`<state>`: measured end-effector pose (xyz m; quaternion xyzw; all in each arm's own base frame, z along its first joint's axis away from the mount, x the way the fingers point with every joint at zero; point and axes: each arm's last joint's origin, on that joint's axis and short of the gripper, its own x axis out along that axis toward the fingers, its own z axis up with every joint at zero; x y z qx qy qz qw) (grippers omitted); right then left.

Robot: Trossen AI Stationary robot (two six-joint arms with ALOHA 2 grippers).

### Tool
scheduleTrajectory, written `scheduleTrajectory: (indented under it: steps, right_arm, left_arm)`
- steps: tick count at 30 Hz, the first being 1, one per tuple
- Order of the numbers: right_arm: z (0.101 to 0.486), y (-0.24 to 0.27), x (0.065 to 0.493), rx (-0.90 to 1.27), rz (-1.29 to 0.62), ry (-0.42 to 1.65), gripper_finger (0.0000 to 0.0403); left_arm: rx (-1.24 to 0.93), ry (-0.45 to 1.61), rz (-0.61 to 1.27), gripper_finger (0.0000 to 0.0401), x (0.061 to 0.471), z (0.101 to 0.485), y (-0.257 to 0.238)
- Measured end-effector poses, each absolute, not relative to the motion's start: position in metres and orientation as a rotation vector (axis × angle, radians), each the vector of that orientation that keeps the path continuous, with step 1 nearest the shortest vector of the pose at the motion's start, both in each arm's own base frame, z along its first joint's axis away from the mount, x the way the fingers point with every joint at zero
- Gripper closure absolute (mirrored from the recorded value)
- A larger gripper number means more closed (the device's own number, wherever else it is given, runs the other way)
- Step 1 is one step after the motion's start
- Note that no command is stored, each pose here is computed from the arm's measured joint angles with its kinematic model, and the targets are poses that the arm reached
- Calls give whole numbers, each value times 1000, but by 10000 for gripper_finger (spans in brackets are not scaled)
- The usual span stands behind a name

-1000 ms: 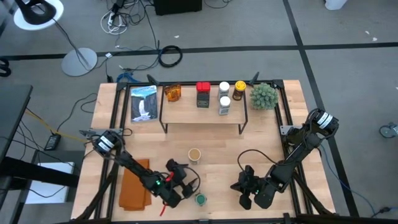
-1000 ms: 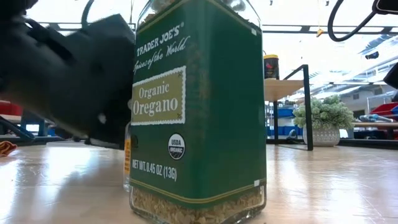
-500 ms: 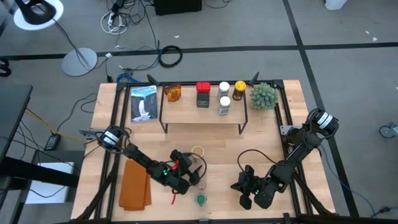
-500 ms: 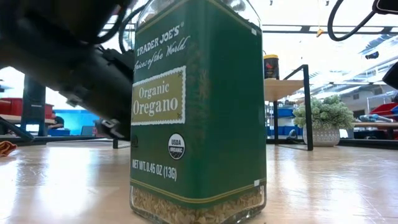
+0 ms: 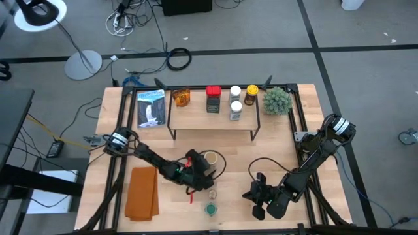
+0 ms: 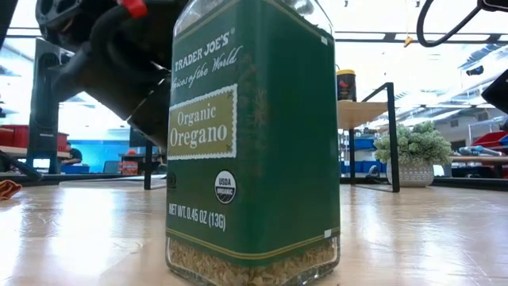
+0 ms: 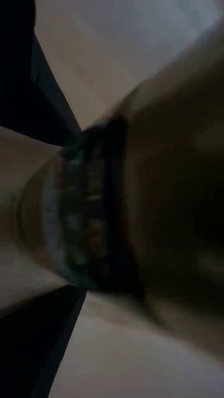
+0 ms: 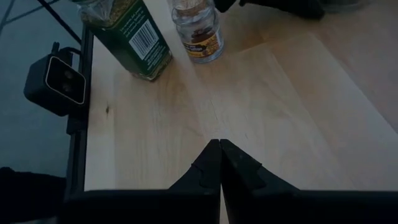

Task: Shelf spices
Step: Put the gold seasoning bottle on the shelf

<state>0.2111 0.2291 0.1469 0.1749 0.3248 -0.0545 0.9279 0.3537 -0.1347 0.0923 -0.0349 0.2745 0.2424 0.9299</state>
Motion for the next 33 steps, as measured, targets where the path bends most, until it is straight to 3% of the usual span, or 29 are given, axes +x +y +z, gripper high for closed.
scheduleTrajectory:
  steps: [6, 14, 22, 33]
  right_arm:
    - [147, 229, 211, 350, -109, 666, 398]
    - [147, 229, 211, 346, -123, 651, 398]
    - [147, 228, 212, 344, -134, 638, 401]
    - [147, 228, 212, 345, -134, 638, 401]
  left_arm:
    - [-89, 567, 445, 23, 357, 94, -133]
    - [-149, 549, 454, 153, 360, 94, -130]
    - [-251, 471, 507, 154, 357, 101, -137]
    - [-278, 298, 635, 154, 341, 171, -143]
